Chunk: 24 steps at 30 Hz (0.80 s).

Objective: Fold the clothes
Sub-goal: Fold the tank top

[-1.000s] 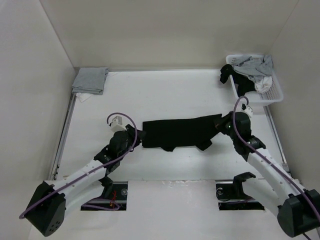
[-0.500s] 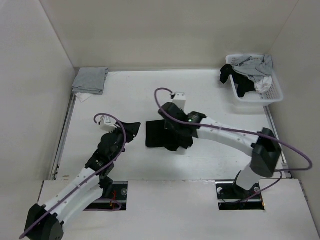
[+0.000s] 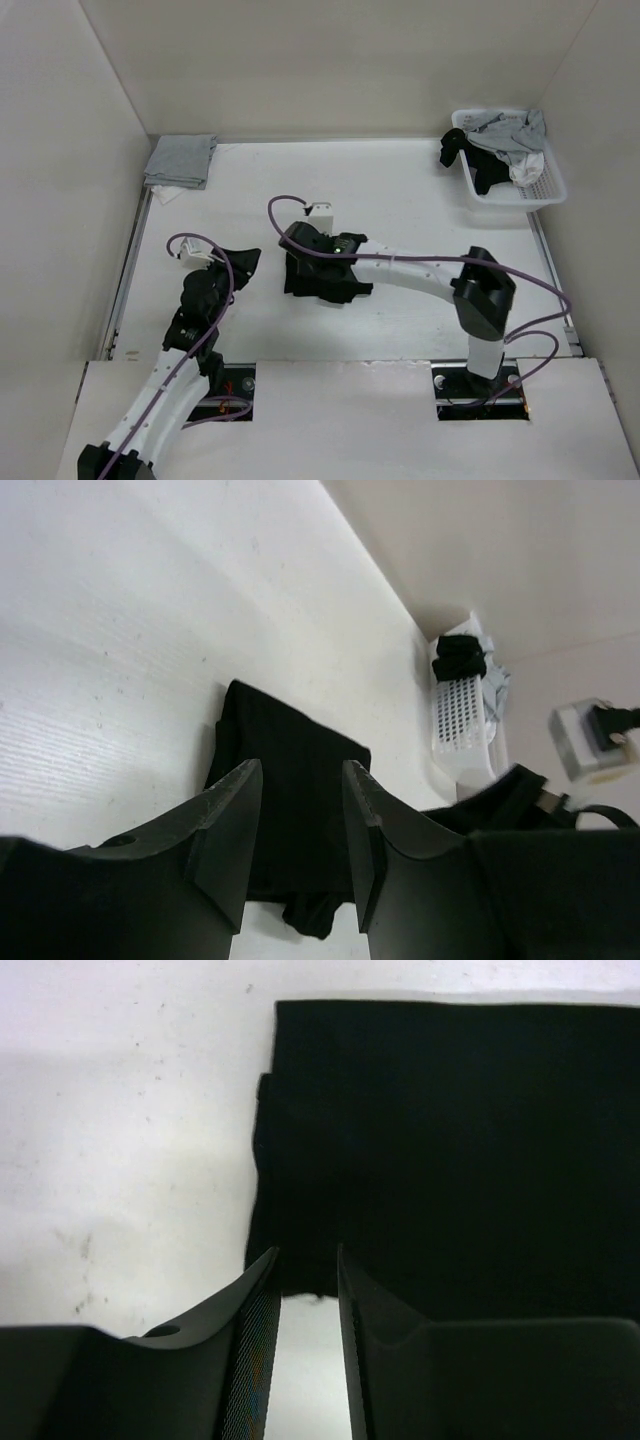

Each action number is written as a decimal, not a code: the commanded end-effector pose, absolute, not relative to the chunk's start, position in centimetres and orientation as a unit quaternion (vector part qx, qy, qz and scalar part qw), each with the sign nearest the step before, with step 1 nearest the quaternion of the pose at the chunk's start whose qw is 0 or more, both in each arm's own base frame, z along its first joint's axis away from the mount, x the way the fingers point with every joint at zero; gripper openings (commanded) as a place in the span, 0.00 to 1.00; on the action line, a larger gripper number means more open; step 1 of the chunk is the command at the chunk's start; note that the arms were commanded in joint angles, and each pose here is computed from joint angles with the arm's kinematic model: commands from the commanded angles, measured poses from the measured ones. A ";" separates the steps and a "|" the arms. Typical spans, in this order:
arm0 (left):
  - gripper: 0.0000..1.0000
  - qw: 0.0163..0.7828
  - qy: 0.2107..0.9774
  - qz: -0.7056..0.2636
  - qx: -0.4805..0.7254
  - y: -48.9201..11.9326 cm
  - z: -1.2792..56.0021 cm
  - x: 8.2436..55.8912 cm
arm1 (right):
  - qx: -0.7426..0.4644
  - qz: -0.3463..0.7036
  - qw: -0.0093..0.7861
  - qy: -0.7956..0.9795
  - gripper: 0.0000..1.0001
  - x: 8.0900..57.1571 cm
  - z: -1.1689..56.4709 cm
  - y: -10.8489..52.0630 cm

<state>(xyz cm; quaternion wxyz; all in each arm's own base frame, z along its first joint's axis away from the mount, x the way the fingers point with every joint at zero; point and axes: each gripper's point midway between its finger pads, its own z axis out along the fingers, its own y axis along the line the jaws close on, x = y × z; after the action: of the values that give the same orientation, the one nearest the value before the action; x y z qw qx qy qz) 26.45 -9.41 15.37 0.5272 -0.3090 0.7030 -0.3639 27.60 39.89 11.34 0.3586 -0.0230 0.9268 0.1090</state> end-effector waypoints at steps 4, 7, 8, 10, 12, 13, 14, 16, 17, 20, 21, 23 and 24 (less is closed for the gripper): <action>0.36 0.508 0.708 -0.406 -0.275 -12.5 16.1 26.9 | 0.021 0.236 0.412 0.880 0.21 28.2 17.4 37.0; 0.33 0.497 0.721 -0.415 -0.247 -15.0 16.1 27.2 | 0.026 0.269 0.409 0.872 0.02 28.6 16.3 35.3; 0.32 0.493 0.727 -0.415 -0.236 -16.0 15.9 27.2 | 0.026 0.281 0.412 0.866 0.00 28.6 16.1 34.8; 0.27 0.482 0.746 -0.409 -0.210 -17.9 15.0 27.1 | 0.028 0.304 0.422 0.853 0.00 28.3 16.0 33.6; 0.26 0.477 0.761 -0.396 -0.191 -18.7 14.2 27.1 | 0.031 0.320 0.445 0.836 0.00 27.8 16.4 32.0; 0.26 0.478 0.765 -0.391 -0.182 -18.9 14.1 27.0 | 0.033 0.321 0.457 0.829 0.00 27.7 16.6 30.9; 0.26 0.481 0.769 -0.382 -0.178 -18.5 13.8 27.0 | 0.037 0.321 0.470 0.822 0.00 27.6 16.7 29.6; 0.29 0.491 0.771 -0.362 -0.183 -17.3 13.7 27.1 | 0.057 0.315 0.494 0.809 0.03 27.8 17.0 27.0; 0.31 0.500 0.773 -0.342 -0.190 -16.0 13.6 27.2 | 0.072 0.309 0.509 0.800 0.04 28.0 17.2 25.1; 0.37 0.517 0.781 -0.280 -0.211 -12.6 12.9 27.4 | 0.119 0.289 0.537 0.784 0.09 29.4 17.5 20.4; 0.38 0.520 0.784 -0.258 -0.220 -11.4 12.6 27.6 | 0.141 0.279 0.545 0.778 0.13 30.2 17.7 18.6; 0.43 0.522 0.788 -0.227 -0.235 -9.5 12.3 27.9 | 0.184 0.259 0.561 0.764 0.26 31.8 18.3 15.1; 0.45 0.522 0.789 -0.214 -0.243 -8.7 12.2 28.1 | 0.204 0.249 0.568 0.758 0.34 32.6 18.5 13.5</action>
<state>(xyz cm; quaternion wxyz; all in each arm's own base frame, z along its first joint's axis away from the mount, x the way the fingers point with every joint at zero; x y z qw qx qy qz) 27.37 -11.24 11.55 0.5054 -0.2369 0.7842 -0.2712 30.53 16.22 15.97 0.5253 0.1682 0.7965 0.2478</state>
